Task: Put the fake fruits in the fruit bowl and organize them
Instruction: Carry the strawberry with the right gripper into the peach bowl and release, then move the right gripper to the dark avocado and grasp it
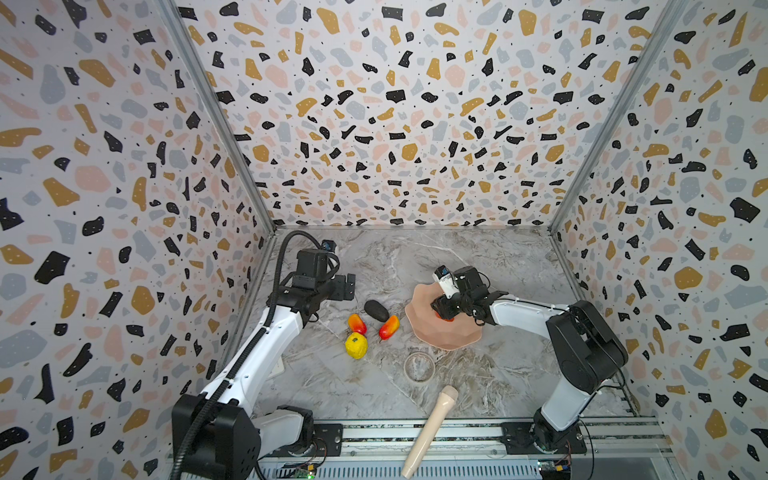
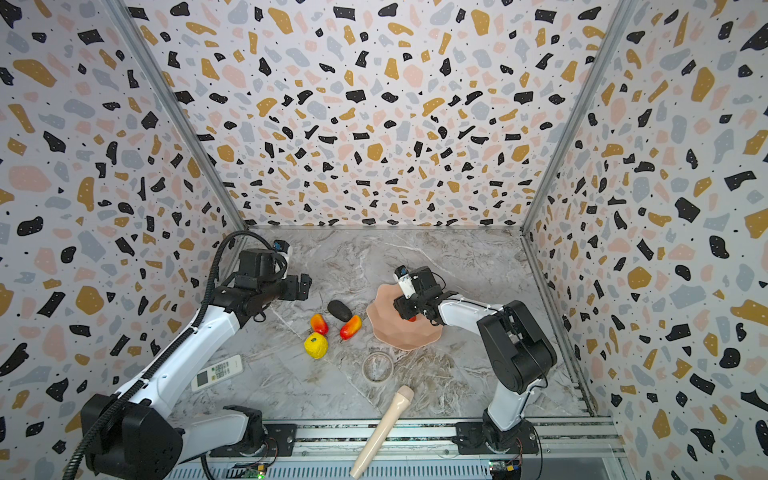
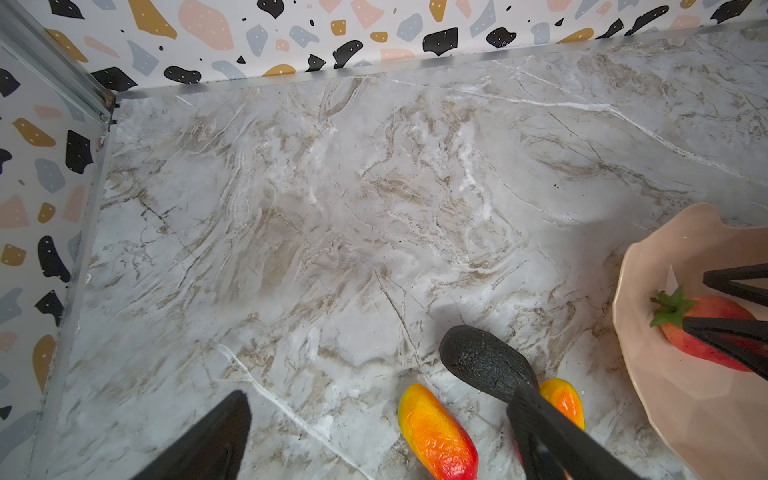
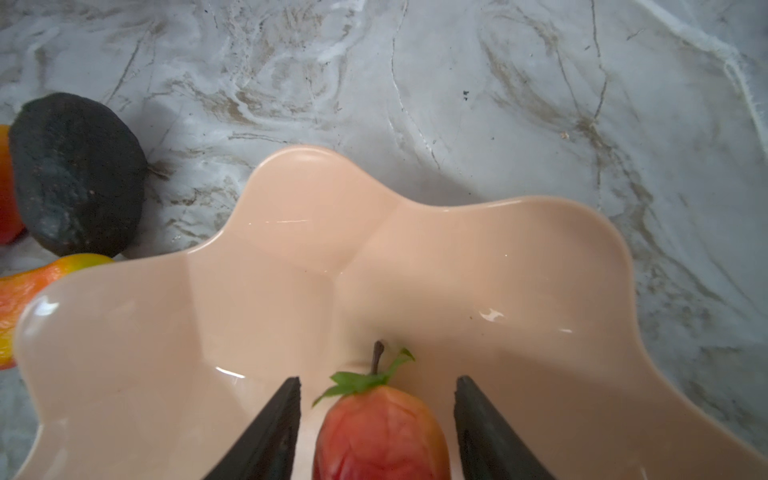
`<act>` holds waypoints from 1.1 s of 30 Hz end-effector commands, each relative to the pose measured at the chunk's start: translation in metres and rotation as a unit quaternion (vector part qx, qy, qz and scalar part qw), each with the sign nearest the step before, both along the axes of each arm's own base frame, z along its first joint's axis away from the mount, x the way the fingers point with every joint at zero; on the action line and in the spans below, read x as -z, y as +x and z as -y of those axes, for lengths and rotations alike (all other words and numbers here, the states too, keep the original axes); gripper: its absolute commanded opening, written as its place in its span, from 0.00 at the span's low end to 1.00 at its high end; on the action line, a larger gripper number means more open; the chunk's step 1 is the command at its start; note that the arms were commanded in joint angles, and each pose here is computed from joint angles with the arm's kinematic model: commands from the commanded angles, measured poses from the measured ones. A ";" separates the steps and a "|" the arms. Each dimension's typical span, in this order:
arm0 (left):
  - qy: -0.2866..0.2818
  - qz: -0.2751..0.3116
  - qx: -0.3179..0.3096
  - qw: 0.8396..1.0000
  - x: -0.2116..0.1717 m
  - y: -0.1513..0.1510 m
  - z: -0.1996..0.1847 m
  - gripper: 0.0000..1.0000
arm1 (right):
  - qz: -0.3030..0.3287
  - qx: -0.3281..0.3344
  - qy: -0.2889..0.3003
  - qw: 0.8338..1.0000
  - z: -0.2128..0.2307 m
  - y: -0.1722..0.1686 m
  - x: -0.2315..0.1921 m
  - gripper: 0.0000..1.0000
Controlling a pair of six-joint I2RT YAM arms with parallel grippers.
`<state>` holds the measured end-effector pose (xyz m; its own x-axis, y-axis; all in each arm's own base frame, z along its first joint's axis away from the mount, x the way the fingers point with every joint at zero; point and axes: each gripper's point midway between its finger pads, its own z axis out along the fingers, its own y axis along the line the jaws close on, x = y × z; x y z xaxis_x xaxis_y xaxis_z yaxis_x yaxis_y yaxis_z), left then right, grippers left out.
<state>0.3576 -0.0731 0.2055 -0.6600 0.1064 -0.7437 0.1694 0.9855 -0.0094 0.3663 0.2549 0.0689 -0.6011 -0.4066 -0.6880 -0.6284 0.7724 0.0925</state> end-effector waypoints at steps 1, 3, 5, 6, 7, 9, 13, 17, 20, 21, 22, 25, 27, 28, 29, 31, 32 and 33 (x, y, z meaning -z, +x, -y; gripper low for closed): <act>-0.008 0.014 0.002 1.000 -0.014 0.002 0.003 1.00 | 0.013 -0.008 0.001 1.000 -0.001 -0.001 -0.009 0.66; -0.007 0.013 0.002 1.000 -0.013 0.002 0.003 1.00 | 0.017 -0.011 -0.002 1.000 0.000 -0.002 -0.012 0.69; -0.006 0.013 0.001 1.000 -0.013 0.001 0.003 0.99 | 0.022 -0.013 -0.005 1.000 0.000 -0.002 -0.018 0.73; -0.006 0.012 0.003 1.000 -0.013 0.001 0.003 1.00 | 0.026 -0.013 -0.006 1.000 0.000 -0.002 -0.023 0.76; -0.005 0.013 0.002 1.000 -0.014 0.001 0.003 1.00 | 0.031 -0.015 -0.008 0.999 0.001 -0.003 -0.027 0.80; -0.004 0.015 0.003 1.000 -0.015 0.001 0.003 1.00 | 0.041 -0.021 -0.011 0.999 0.000 -0.003 -0.038 0.86; -0.004 0.016 0.002 1.000 -0.016 0.000 0.002 1.00 | 0.067 -0.038 -0.013 0.997 -0.007 -0.006 -0.066 0.99; -0.001 0.015 0.003 1.000 -0.016 0.000 0.002 1.00 | 0.090 -0.067 -0.002 0.994 -0.024 -0.012 -0.092 0.99; 0.000 0.015 0.003 1.000 -0.015 0.000 0.002 1.00 | 0.101 -0.104 0.014 0.989 -0.051 -0.022 -0.105 0.99; 0.000 0.016 0.003 1.000 -0.016 0.000 0.002 1.00 | 0.102 -0.119 0.018 0.988 -0.062 -0.026 -0.107 0.99; 0.000 0.014 0.003 1.000 -0.015 0.000 0.002 1.00 | 0.103 -0.135 0.022 0.985 -0.074 -0.031 -0.109 0.99; 0.000 0.014 0.003 1.000 -0.017 0.000 0.002 0.99 | 0.102 -0.180 0.033 0.978 -0.108 -0.046 -0.109 0.99; 0.001 0.012 0.004 1.000 -0.017 -0.001 0.002 1.00 | 0.098 -0.211 0.037 0.972 -0.128 -0.056 -0.105 0.99; 0.001 0.010 0.004 1.000 -0.017 -0.001 0.002 1.00 | 0.094 -0.227 0.037 0.969 -0.137 -0.061 -0.102 0.99; 0.002 0.008 0.004 1.000 -0.017 -0.001 0.002 1.00 | 0.091 -0.237 0.035 0.966 -0.143 -0.064 -0.098 0.99; 0.004 0.005 0.003 1.000 -0.017 -0.002 0.001 1.00 | 0.079 -0.263 0.035 0.961 -0.158 -0.072 -0.090 0.99; 0.004 0.004 0.002 1.000 -0.016 -0.003 0.000 1.00 | 0.074 -0.271 0.035 0.959 -0.162 -0.075 -0.086 0.99; 0.005 0.003 0.001 1.000 -0.015 -0.004 0.000 0.99 | 0.068 -0.277 0.034 0.958 -0.167 -0.078 -0.081 0.99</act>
<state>0.3537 -0.0733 0.2064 -0.6750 0.1132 -0.7290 0.1726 0.9850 -0.0068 0.2982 0.4124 0.1487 -0.2335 -0.5692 -0.7883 -0.9273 0.3744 0.0043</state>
